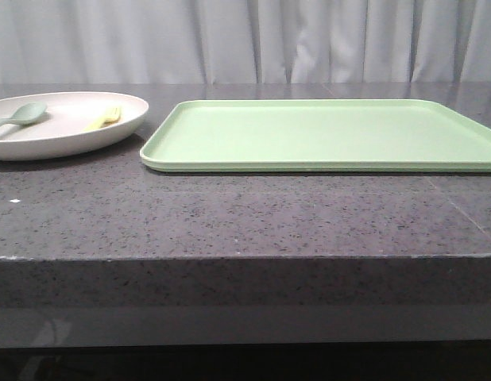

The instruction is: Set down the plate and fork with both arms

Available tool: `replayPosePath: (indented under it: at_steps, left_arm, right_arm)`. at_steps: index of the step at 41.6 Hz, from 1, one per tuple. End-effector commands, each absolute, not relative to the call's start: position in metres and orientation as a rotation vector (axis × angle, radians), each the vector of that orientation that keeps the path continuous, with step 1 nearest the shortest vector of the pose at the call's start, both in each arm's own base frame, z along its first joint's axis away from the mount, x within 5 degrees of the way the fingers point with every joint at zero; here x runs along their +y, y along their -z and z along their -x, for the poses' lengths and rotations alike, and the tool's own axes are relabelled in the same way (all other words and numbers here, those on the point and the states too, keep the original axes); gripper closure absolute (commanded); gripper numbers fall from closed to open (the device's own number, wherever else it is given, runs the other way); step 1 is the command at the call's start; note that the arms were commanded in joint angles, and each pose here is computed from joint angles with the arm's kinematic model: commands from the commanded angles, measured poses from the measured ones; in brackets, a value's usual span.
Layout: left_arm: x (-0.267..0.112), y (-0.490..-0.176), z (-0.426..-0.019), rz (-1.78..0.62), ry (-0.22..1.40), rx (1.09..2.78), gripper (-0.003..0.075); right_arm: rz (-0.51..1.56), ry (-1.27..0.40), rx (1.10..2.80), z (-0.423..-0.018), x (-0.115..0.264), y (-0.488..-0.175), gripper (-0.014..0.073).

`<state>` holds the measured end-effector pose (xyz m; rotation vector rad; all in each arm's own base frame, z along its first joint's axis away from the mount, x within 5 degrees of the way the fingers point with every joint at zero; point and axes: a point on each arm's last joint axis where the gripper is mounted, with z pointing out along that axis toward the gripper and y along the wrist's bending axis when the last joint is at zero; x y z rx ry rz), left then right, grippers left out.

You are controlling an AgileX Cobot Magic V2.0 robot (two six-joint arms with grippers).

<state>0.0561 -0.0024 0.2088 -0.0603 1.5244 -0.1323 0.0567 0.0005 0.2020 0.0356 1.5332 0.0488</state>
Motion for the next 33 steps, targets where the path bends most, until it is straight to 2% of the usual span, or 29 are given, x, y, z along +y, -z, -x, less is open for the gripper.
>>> replayPosePath:
  at_steps: [1,27,33]
  left_arm:
    - [-0.0026,-0.2149,-0.0538,0.062,0.153,1.426,0.0741]
    - [-0.0026,-0.2157,-0.0537,0.062,0.153,1.417,0.0741]
    - [-0.0025,-0.2228,-0.0524,0.059,0.156,1.343,0.0741]
  right_arm:
    - [-0.026,-0.029,1.42,-0.0542,-0.0001,-0.2126,0.0663]
    - [-0.026,-0.029,1.42,-0.0542,-0.0001,-0.2126,0.0663]
    - [-0.027,-0.028,1.41,-0.0541,-0.0002,-0.2134,0.0663]
